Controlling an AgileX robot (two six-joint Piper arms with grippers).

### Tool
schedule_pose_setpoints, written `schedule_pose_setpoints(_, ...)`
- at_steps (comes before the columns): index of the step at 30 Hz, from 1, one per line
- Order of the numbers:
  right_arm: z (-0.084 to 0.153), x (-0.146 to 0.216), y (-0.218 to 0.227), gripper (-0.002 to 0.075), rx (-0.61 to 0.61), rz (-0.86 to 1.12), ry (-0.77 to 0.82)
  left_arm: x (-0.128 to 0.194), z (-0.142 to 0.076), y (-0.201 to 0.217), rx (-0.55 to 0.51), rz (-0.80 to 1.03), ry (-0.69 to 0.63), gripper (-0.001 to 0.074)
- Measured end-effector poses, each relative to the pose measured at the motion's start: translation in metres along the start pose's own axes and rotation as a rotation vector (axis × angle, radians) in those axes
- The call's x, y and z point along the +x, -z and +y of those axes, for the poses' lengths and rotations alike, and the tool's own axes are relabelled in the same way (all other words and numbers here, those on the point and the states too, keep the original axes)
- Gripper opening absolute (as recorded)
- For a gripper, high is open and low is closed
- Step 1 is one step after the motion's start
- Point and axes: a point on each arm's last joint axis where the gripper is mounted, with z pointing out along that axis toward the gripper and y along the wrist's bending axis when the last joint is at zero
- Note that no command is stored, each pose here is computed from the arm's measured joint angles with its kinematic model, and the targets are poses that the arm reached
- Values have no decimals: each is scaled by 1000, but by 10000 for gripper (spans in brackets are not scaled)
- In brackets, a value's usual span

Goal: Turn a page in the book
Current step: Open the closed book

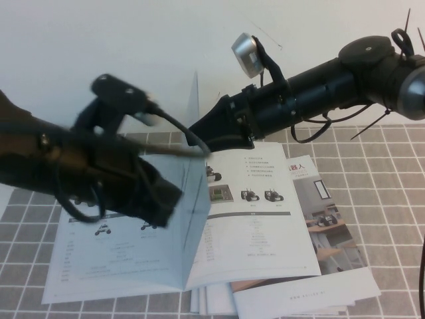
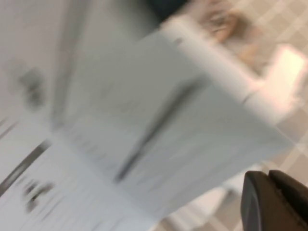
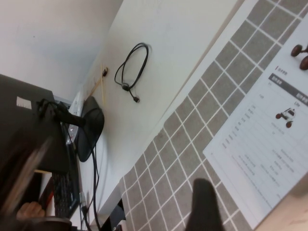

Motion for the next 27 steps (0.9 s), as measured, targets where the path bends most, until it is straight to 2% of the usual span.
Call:
schedule_pose_setpoints(3, 2, 1, -3, 461, -5, 7, 0, -5, -41, 5, 64, -38, -131, -4)
schedule_pose_setpoints(6, 2, 1, -3, 461, -5, 8, -9, -8, -71, 3, 90, -83, -222, -4)
schedule_pose_setpoints(11, 2, 1, -3, 461, -5, 8, -11, -13, -94, -20, 66, -115, -324, -4)
schedule_pose_setpoints(18, 2, 1, -3, 461, -2, 10, -11, -12, -79, -70, -58, -53, -351, -4)
schedule_pose_setpoints(27, 4, -2, -1, 461, 24, 22, 24, -6, -64, -90, -177, 27, -317, -4)
